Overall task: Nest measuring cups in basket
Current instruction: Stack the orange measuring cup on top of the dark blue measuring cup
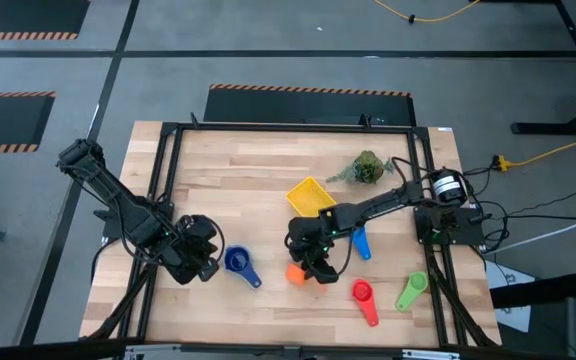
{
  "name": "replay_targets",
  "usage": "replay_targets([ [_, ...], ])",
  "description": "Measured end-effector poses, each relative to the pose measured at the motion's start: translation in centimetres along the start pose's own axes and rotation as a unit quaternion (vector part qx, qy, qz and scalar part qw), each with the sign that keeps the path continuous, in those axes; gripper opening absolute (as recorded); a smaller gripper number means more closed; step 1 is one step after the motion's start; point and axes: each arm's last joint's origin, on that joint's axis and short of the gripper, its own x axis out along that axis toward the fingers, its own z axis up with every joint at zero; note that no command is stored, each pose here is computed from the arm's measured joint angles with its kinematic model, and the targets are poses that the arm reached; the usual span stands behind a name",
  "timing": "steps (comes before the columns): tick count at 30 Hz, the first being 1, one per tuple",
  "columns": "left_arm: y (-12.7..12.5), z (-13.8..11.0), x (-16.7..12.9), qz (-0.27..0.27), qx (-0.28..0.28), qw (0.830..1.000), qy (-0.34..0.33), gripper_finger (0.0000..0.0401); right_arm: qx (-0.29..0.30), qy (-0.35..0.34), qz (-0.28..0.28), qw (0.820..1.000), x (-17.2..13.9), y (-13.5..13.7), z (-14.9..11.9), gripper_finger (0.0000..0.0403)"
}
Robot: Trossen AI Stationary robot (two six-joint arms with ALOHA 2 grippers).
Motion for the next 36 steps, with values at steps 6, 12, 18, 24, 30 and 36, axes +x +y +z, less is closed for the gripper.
replay_targets([
  [6,0.0,0.0,0.0,0.000,0.000,1.000,0.000,0.0008,-0.001,-0.001,0.000,1.000,0.0,0.0,0.0,0.0093],
  [12,0.0,0.0,0.0,0.000,0.000,1.000,0.000,0.0008,-0.002,-0.002,-0.012,1.000,0.0,-0.1,0.0,0.0034],
  [18,0.0,0.0,0.0,0.000,0.000,1.000,0.000,0.0008,-0.005,-0.015,-0.012,1.000,0.0,-0.1,0.3,0.0018],
  [24,0.0,0.0,0.0,0.000,0.000,1.000,0.000,0.0008,-0.009,-0.020,-0.015,1.000,-0.5,0.1,0.7,0.0020],
  [30,0.0,0.0,0.0,0.000,0.000,1.000,-0.001,0.0008,-0.028,-0.049,-0.046,0.997,-1.9,0.6,3.4,0.0018],
  [36,0.0,0.0,0.0,0.000,0.001,1.000,-0.001,0.0008,-0.080,-0.102,-0.099,0.987,-3.7,1.5,6.6,0.0020],
])
